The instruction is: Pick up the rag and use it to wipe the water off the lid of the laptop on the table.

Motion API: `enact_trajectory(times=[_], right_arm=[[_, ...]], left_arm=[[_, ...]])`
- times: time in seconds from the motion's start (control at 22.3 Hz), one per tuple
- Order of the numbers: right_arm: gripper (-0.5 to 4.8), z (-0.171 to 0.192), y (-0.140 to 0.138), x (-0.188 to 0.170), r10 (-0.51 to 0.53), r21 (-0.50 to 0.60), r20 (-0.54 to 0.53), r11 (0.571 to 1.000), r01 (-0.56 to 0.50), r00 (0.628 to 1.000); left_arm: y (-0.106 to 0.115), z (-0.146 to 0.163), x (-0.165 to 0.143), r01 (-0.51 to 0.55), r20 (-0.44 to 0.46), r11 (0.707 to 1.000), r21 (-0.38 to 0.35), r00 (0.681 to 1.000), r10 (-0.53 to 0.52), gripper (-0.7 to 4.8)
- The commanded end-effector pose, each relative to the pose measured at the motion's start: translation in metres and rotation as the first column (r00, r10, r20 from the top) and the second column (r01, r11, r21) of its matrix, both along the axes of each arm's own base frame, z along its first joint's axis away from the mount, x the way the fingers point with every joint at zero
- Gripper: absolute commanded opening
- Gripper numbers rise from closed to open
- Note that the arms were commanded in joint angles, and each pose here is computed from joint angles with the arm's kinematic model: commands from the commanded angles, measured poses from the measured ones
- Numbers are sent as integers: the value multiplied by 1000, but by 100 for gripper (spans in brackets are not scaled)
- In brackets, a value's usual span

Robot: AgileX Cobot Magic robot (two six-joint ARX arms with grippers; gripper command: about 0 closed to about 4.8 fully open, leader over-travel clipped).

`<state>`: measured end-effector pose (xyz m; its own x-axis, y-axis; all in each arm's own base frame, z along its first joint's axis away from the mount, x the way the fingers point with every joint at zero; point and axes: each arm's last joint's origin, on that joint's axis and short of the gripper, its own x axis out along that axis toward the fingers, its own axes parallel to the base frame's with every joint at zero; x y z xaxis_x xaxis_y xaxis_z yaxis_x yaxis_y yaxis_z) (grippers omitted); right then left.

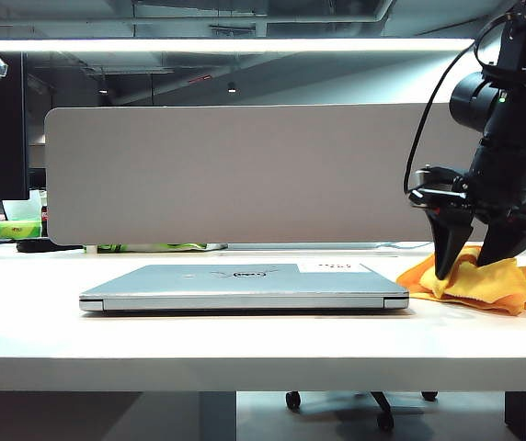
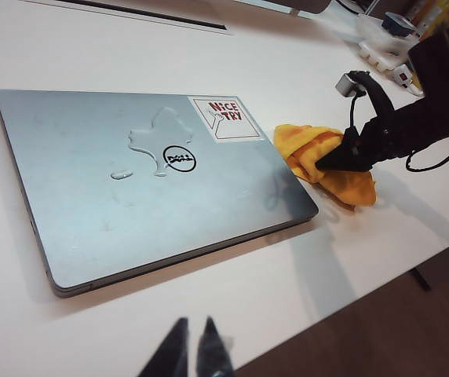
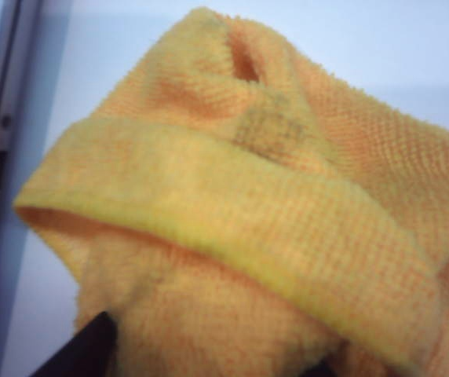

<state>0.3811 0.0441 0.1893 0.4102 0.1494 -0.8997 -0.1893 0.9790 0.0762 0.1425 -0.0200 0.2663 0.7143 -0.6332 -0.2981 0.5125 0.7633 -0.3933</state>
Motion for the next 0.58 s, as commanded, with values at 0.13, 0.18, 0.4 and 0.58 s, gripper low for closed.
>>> enact_trajectory(times=[0.13,0.18,0.4,0.58], right_arm=[[342,-11,0,2,-1,-6,-42,1000,1,999],[341,-13,0,2,-1,-7,-50,1000,1,999],[77,-14,0,1,2,-6,-68,1000,-2,998],[-8,1,0,-5,12,-7,-41,1000,-13,999]], left_arm=[[0,2,0,4,16,1000,0,1000,-4,22],[0,2,0,3,15,1000,0,1000,-3,22],[0,2,0,3,15,1000,0,1000,-3,22],[0,2,0,3,15,1000,0,1000,-3,22]])
